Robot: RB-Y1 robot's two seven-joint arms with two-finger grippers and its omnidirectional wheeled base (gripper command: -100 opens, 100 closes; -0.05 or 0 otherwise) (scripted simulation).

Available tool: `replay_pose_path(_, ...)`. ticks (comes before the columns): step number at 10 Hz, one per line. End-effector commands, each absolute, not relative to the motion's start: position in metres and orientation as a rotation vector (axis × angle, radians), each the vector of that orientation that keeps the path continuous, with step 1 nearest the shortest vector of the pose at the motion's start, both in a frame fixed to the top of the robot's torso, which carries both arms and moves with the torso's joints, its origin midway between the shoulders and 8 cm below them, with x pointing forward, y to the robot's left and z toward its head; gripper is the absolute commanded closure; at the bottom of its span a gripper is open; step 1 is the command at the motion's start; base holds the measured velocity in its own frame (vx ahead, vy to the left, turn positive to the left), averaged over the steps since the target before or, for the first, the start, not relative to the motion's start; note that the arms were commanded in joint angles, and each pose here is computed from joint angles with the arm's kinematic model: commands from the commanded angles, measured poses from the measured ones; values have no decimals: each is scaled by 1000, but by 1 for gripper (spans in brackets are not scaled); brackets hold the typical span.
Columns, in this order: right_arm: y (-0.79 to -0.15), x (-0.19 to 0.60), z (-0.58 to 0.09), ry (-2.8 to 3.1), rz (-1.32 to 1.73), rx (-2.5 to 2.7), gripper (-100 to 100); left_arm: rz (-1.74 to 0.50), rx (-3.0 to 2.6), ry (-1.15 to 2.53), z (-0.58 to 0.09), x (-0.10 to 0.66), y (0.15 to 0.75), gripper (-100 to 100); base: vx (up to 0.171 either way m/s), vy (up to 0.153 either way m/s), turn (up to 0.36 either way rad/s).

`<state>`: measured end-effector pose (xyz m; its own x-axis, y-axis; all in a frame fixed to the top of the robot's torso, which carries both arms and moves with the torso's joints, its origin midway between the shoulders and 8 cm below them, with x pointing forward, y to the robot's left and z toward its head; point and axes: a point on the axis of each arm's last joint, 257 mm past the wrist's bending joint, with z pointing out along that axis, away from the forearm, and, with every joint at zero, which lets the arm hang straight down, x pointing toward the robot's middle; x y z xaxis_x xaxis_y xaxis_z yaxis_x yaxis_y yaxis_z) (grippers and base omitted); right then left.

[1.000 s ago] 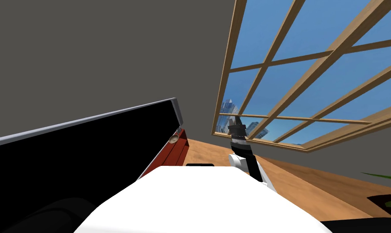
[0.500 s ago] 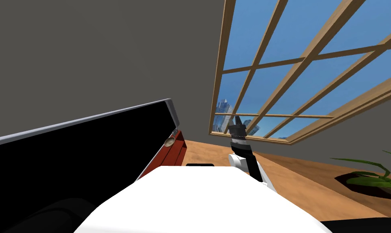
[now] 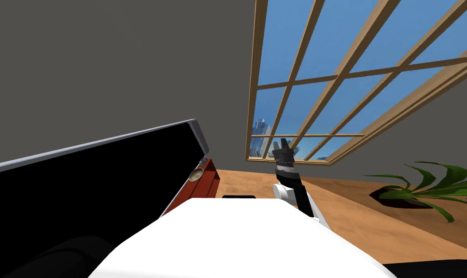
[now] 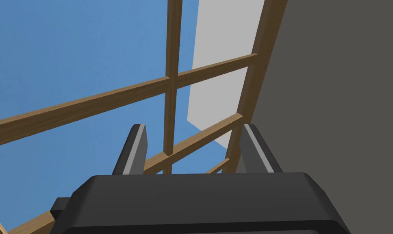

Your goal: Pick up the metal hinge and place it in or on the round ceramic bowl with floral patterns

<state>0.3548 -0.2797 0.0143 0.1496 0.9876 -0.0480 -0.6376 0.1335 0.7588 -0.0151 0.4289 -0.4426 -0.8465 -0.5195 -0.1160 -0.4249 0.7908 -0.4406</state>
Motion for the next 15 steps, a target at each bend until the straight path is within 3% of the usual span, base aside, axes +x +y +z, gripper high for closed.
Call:
replay_pose_path(1,-280,355,14,645,1304,676,0,-503,-723,2830,-442,-39,460,-100,86,-51,-385)
replay_pose_path(6,-280,355,14,645,1304,676,0,-275,-668,2947,-429,-63,537,-100,89,-21,-220)
replay_pose_path(10,-280,355,14,645,1304,676,0,-92,-604,2980,-414,-53,600,-100,157,-1,-365)
replay_pose_path(15,-280,355,14,645,1304,676,0,-35,-569,2942,-413,-20,625,-100,117,36,-227)
